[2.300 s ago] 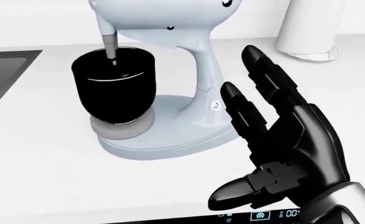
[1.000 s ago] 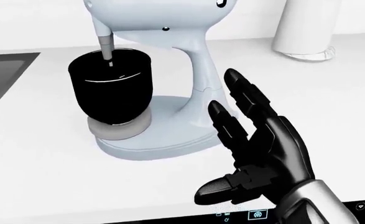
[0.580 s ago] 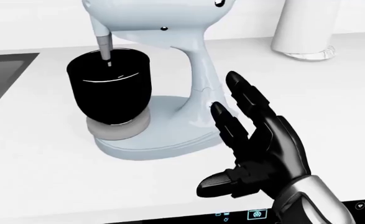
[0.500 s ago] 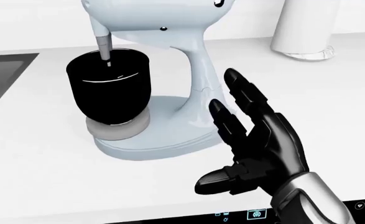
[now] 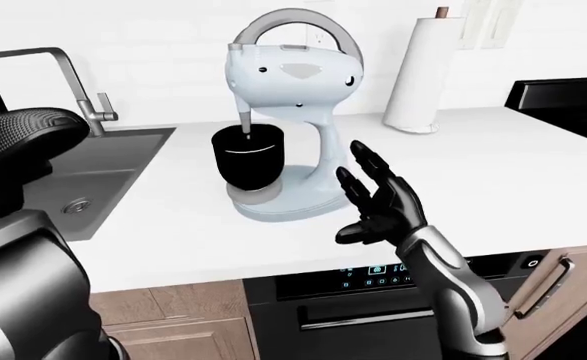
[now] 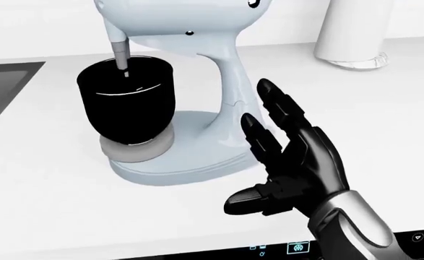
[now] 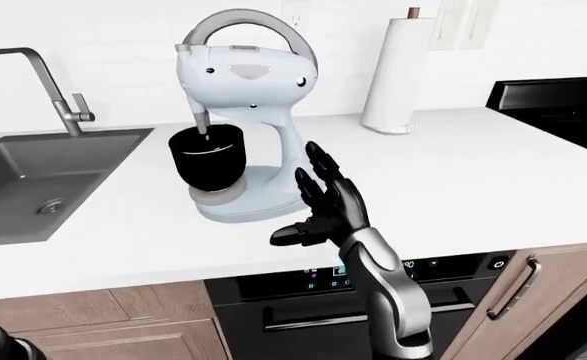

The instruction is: Open the stand mixer head.

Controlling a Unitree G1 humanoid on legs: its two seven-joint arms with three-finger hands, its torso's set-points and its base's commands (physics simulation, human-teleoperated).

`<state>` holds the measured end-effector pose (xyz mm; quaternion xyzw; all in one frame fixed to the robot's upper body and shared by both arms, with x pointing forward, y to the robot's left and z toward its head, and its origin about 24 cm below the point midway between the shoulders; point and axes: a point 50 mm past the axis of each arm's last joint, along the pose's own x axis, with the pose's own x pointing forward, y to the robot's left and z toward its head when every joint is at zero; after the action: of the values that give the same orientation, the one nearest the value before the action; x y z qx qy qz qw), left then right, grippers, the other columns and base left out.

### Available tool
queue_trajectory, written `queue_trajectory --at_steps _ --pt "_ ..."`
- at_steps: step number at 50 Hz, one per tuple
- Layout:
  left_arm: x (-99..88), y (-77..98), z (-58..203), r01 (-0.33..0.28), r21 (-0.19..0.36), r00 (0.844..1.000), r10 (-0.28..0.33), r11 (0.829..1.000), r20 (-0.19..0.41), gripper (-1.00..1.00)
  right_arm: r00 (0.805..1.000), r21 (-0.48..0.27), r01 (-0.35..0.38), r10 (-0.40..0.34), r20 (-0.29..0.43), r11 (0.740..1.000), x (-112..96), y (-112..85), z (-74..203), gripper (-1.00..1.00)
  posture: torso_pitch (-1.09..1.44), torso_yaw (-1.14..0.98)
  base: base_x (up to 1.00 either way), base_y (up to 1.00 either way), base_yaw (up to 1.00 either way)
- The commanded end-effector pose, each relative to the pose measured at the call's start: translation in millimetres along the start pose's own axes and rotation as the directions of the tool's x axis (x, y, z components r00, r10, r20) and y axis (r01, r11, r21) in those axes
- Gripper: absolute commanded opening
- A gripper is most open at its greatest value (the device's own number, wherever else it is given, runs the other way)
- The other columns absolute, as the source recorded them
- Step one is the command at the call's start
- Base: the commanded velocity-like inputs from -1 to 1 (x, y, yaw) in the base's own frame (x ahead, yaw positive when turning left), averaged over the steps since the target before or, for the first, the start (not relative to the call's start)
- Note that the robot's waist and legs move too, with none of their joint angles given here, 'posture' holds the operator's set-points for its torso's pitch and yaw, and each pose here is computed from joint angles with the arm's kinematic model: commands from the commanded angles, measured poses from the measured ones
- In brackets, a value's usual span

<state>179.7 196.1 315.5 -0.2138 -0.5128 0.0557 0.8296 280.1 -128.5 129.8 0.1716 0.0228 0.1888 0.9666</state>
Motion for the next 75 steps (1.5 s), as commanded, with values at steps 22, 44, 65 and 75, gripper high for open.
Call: queue_trajectory --at_steps 22,44,65,75 --pt "2.2 -2.7 6.0 0.019 -0.005 0.999 -0.019 1.0 0.031 1.0 0.996 -0.023 -0.027 0.029 0.082 0.999 11.8 -0.1 10.6 1.0 -0.29 0.0 0.0 0.0 0.0" --pt "1.9 -2.2 6.4 0.017 -0.003 0.999 -0.017 1.0 0.032 1.0 0.996 -0.015 -0.017 0.019 0.086 1.0 24.1 -6.2 6.8 1.0 -0.29 0.0 0.0 0.0 0.0" --pt "1.1 -2.5 6.7 0.017 -0.003 0.999 -0.017 1.0 0.032 1.0 0.956 0.036 -0.154 0.14 0.256 0.987 -5.1 37.8 56.6 1.0 -0.29 0.0 0.0 0.0 0.0" --pt "1.3 -3.7 5.6 0.019 -0.003 0.999 -0.019 1.0 0.032 1.0 0.887 0.181 -0.261 0.162 0.433 0.948 -19.5 46.7 80.3 1.0 -0.29 0.0 0.0 0.0 0.0"
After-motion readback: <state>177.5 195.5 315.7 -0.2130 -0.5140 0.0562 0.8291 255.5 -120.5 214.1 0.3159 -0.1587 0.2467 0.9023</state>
